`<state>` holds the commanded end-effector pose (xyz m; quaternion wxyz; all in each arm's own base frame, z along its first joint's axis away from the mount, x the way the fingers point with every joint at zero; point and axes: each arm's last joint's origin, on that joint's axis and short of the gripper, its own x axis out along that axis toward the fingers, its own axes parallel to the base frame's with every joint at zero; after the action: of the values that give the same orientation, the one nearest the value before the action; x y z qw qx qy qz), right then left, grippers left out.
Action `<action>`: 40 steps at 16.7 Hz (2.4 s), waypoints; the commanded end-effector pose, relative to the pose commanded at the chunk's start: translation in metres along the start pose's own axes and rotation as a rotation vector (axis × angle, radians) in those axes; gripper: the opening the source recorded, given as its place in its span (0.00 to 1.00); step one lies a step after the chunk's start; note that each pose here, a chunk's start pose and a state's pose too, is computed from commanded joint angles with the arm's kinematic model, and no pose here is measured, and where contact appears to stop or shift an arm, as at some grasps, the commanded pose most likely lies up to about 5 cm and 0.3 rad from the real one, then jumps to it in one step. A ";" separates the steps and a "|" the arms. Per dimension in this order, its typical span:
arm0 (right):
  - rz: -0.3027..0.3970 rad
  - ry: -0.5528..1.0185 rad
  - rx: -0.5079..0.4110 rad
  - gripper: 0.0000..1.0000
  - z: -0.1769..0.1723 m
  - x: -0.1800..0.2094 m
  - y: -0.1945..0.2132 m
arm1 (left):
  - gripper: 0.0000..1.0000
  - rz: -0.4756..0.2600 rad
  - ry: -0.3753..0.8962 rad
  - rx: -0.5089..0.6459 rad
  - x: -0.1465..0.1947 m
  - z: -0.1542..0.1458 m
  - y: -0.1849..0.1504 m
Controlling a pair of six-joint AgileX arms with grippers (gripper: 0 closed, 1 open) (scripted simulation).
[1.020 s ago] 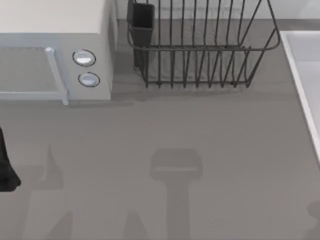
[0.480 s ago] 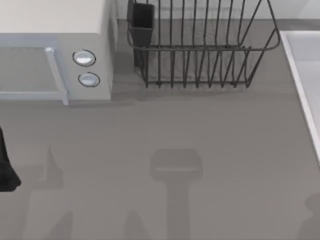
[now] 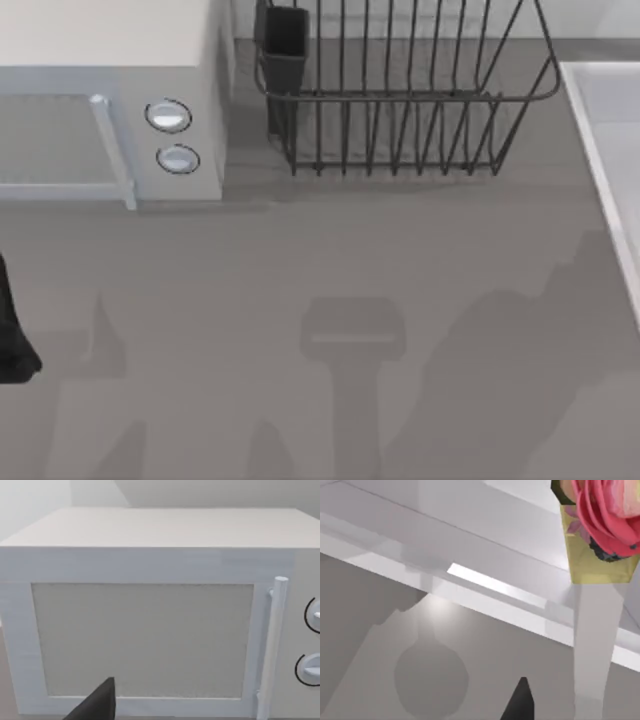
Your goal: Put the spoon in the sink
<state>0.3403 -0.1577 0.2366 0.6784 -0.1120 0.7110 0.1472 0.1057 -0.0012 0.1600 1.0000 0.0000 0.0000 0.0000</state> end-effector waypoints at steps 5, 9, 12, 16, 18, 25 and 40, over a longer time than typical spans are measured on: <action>-0.027 -0.022 0.007 0.00 0.092 -0.004 -0.015 | 1.00 0.000 0.000 0.000 0.000 0.000 0.000; -0.045 -0.047 0.024 0.00 0.145 0.009 -0.002 | 1.00 0.000 0.000 0.000 0.000 0.000 0.000; -0.049 -0.053 0.037 0.00 0.170 0.023 0.013 | 1.00 0.000 0.000 0.000 0.000 0.000 0.000; -0.052 -0.055 0.046 0.00 0.182 0.033 0.023 | 1.00 0.000 0.000 0.000 0.000 0.000 0.000; -0.052 -0.055 0.046 0.00 0.182 0.033 0.023 | 1.00 0.000 0.000 0.000 0.000 0.000 0.000; -0.058 -0.068 0.051 0.00 0.184 0.040 0.019 | 1.00 0.000 0.000 0.000 0.000 0.000 0.000; -0.051 -0.053 0.046 0.23 0.185 0.077 0.020 | 1.00 0.000 0.000 0.000 0.000 0.000 0.000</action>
<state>0.5011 -0.0694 0.1545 0.7029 -0.1107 0.6929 0.1165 0.1057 -0.0012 0.1600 1.0000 0.0000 0.0000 0.0000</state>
